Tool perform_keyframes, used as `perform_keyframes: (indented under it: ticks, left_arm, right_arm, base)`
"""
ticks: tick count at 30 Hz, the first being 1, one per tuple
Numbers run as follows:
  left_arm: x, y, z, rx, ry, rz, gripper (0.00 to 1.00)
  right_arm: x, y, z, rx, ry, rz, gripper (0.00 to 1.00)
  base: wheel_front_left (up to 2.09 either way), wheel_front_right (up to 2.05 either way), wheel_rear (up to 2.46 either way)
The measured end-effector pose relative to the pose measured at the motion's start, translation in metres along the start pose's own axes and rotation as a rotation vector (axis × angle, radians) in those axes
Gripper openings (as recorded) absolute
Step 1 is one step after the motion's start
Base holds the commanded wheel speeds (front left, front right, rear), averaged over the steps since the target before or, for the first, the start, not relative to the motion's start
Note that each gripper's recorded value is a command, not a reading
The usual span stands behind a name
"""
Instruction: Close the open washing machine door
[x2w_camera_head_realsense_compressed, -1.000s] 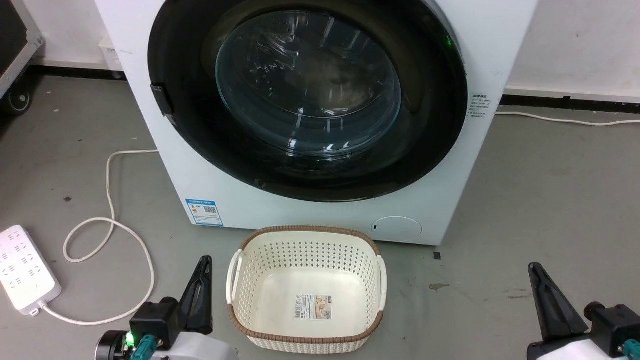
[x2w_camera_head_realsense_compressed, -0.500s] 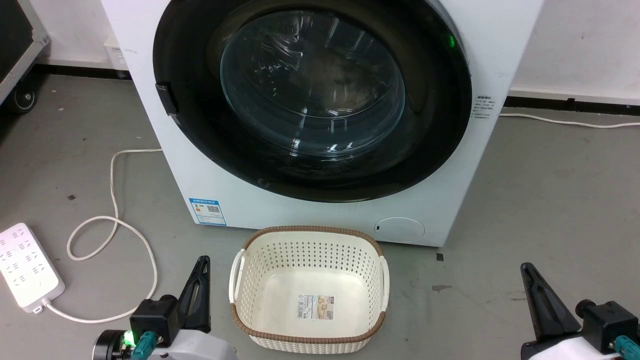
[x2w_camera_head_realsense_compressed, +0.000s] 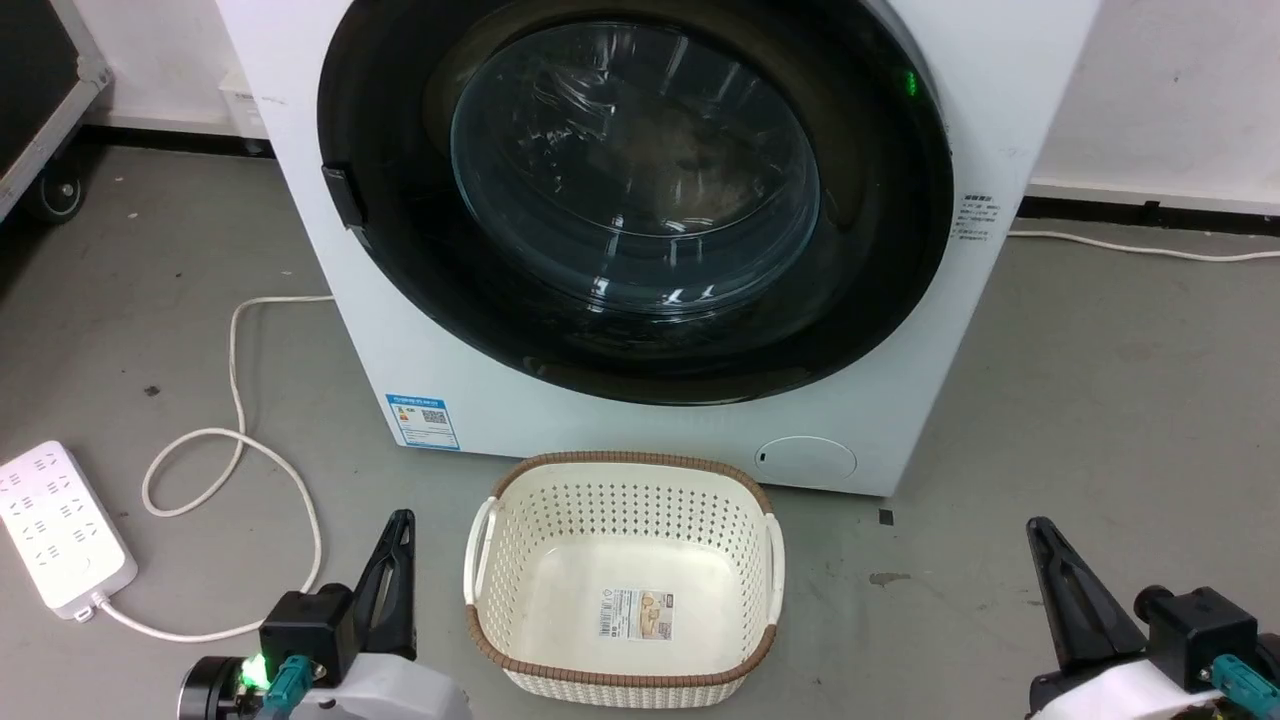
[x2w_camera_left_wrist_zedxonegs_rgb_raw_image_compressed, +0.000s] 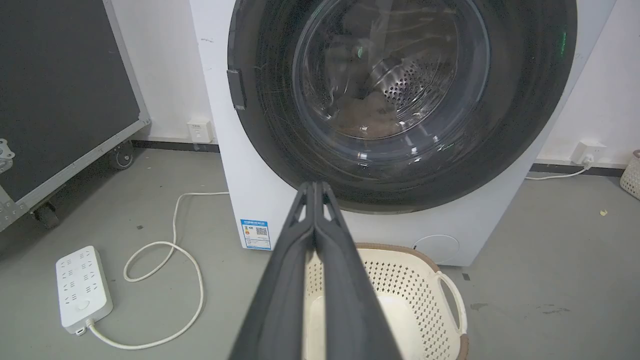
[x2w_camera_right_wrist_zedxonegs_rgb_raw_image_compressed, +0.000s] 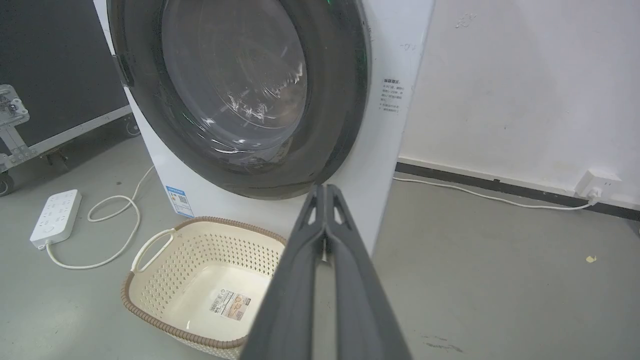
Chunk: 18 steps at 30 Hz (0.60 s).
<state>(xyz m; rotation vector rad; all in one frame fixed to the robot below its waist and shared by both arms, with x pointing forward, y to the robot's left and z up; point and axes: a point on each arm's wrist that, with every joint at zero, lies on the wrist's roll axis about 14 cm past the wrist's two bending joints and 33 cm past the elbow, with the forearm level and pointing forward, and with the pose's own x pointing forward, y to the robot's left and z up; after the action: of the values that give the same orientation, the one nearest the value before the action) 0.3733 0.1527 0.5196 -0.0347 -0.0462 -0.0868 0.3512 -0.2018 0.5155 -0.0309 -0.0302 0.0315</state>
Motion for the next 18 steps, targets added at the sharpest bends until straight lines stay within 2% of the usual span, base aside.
perform_keyframes:
  ticks: [18]
  left_arm:
    - [-0.002, 0.007, 0.001, 0.026, 0.019, 0.021, 0.0]
  right_arm:
    - [0.005, 0.011, 0.001, -0.005, 0.016, 0.029, 0.0]
  base:
    - [0.0, 0.0, 0.0]
